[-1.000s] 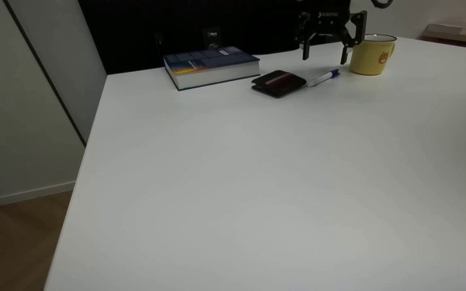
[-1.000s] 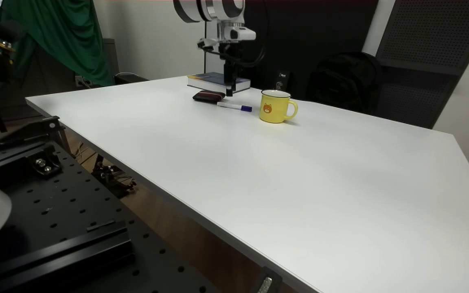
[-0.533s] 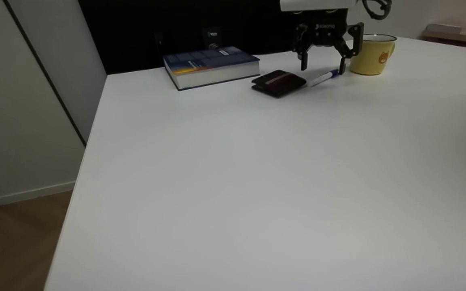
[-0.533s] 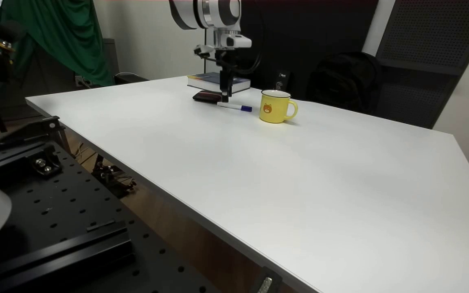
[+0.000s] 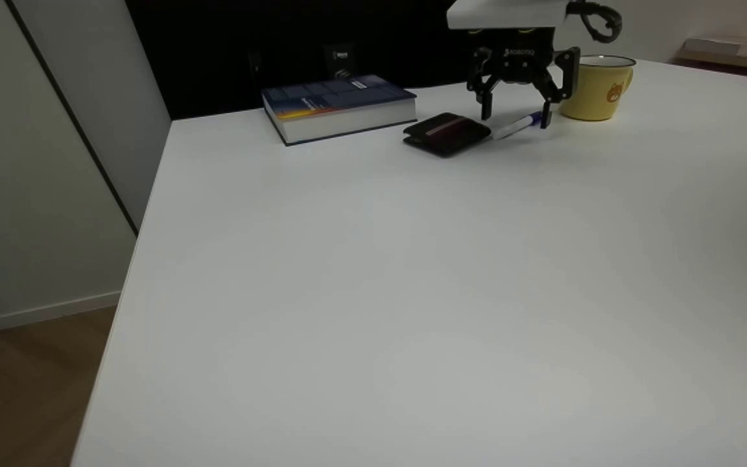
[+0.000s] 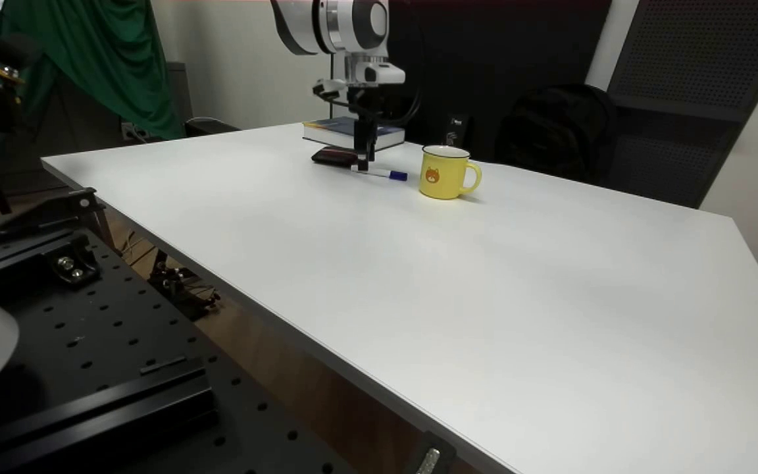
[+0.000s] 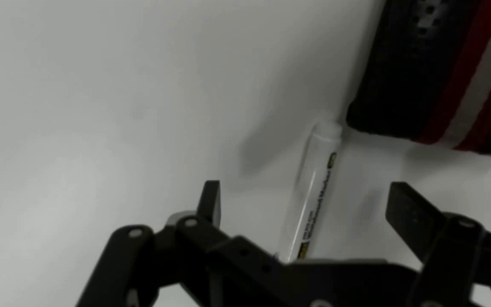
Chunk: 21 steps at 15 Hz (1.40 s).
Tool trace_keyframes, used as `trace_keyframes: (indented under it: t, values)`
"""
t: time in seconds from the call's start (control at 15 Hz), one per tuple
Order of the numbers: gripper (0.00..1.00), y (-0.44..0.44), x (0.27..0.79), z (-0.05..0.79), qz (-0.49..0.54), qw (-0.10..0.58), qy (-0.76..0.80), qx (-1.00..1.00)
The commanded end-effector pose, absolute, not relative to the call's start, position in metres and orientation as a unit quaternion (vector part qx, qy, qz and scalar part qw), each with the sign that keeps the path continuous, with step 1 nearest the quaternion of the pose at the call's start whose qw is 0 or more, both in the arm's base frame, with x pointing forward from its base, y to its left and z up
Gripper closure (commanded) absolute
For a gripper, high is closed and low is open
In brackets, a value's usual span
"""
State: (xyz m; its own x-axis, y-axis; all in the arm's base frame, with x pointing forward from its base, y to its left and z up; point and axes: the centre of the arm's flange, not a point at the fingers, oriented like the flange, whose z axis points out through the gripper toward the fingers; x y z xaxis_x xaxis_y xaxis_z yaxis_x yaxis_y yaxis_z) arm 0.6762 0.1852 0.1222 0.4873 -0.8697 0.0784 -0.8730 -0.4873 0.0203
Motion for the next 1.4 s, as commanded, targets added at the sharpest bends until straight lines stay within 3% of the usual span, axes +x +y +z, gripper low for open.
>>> trace_keyframes:
  t: [0.0, 0.13, 0.2, 0.33, 0.93, 1.0, 1.33]
  values:
    - [0.00, 0.192, 0.688, 0.102, 0.045, 0.016, -0.531, 0.846]
    - [0.00, 0.193, 0.688, 0.098, 0.046, 0.012, -0.533, 0.845]
    - [0.25, 0.193, 0.689, 0.096, 0.046, 0.010, -0.534, 0.844]
    - [0.32, 0.194, 0.689, 0.094, 0.047, 0.011, -0.535, 0.844]
    - [0.94, 0.179, 0.702, 0.105, 0.052, 0.015, -0.561, 0.826]
    - [0.99, 0.175, 0.705, 0.109, 0.051, 0.015, -0.564, 0.824]
    - [0.96, 0.167, 0.723, 0.143, 0.056, 0.016, -0.568, 0.821]
